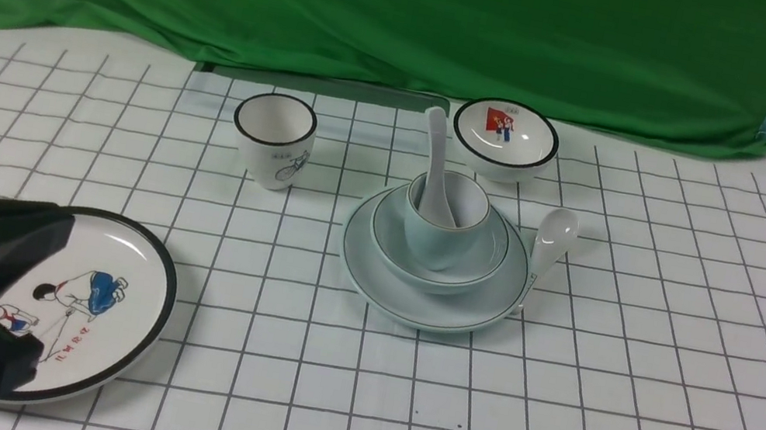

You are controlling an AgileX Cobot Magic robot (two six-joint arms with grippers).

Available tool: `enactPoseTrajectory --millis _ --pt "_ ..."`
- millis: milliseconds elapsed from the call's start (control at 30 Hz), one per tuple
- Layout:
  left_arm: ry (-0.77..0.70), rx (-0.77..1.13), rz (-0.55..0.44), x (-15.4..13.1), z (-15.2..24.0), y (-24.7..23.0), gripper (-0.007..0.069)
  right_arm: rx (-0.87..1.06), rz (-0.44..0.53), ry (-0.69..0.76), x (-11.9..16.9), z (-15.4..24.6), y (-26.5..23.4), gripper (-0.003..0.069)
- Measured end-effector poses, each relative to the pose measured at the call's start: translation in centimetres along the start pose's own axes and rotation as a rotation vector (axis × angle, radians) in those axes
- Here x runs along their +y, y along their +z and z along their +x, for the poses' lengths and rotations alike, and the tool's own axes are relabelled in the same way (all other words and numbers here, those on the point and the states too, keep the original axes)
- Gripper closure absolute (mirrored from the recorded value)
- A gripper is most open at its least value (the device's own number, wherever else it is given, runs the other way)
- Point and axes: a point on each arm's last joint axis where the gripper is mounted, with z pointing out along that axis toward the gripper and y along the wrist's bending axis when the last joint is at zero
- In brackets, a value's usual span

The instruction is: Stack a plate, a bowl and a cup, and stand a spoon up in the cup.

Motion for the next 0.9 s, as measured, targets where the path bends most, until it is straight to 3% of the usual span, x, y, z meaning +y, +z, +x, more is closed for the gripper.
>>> enactPoseTrajectory --millis 900 --pt "0.015 -0.043 -0.003 0.03 -0.40 0.01 0.0657 0.031 0.011 -0.008 -0.06 0.28 -0.01 0.0603"
